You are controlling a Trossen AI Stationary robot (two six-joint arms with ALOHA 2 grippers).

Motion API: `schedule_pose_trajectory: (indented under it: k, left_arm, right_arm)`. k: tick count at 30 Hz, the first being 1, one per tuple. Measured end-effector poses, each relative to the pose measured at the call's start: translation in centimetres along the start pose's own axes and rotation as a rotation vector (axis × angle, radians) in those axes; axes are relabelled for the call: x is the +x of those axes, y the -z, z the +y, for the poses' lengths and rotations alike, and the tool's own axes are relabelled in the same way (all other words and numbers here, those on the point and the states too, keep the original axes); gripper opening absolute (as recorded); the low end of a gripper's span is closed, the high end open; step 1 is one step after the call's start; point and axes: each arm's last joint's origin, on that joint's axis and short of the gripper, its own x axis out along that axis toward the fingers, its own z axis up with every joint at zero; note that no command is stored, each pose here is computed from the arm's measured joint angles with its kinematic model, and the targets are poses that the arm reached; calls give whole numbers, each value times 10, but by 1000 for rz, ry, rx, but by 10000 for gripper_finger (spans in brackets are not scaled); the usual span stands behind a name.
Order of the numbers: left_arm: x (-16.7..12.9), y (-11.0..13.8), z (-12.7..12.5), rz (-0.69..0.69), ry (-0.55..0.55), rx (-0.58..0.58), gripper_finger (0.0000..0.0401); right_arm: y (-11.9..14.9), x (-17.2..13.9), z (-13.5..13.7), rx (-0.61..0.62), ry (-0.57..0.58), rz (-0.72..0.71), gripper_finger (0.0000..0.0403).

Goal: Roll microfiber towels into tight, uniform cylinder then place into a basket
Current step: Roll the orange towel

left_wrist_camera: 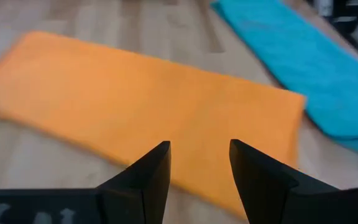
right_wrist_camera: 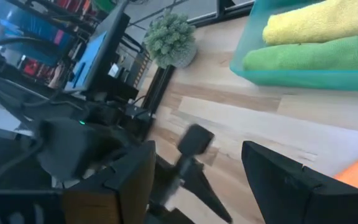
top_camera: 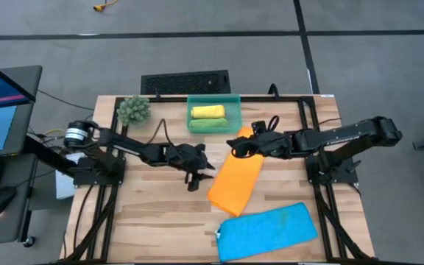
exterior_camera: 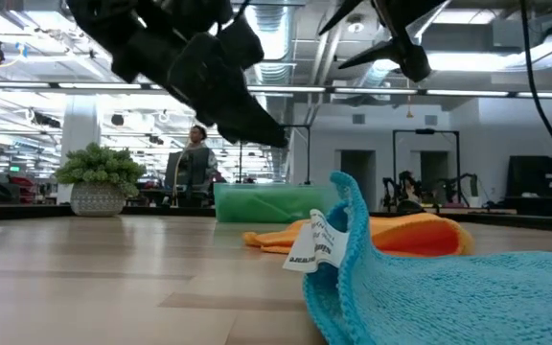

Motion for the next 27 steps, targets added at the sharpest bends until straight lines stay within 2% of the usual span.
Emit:
schedule_pose_trajectory:
  k: [6, 10, 15, 21, 27]
  left_arm:
    - [21, 13, 2, -11, 55, 4, 158]
    - [34, 7, 2, -26, 72, 46, 158]
    - [54, -5, 6, -32, 65, 36, 158]
    - [80, -9, 18, 48, 46, -8, 158]
    - [101, 0, 32, 136, 24, -66, 158]
  right_arm:
    - [0, 0, 0, 5, 4, -7, 265]
    - [0, 0, -1, -20, 8, -4, 265]
    - [1, 0, -1, -40, 11, 2, 265]
    - [2, 0, -4, -72, 29, 37, 265]
    - [4, 0, -11, -102, 89, 88, 265]
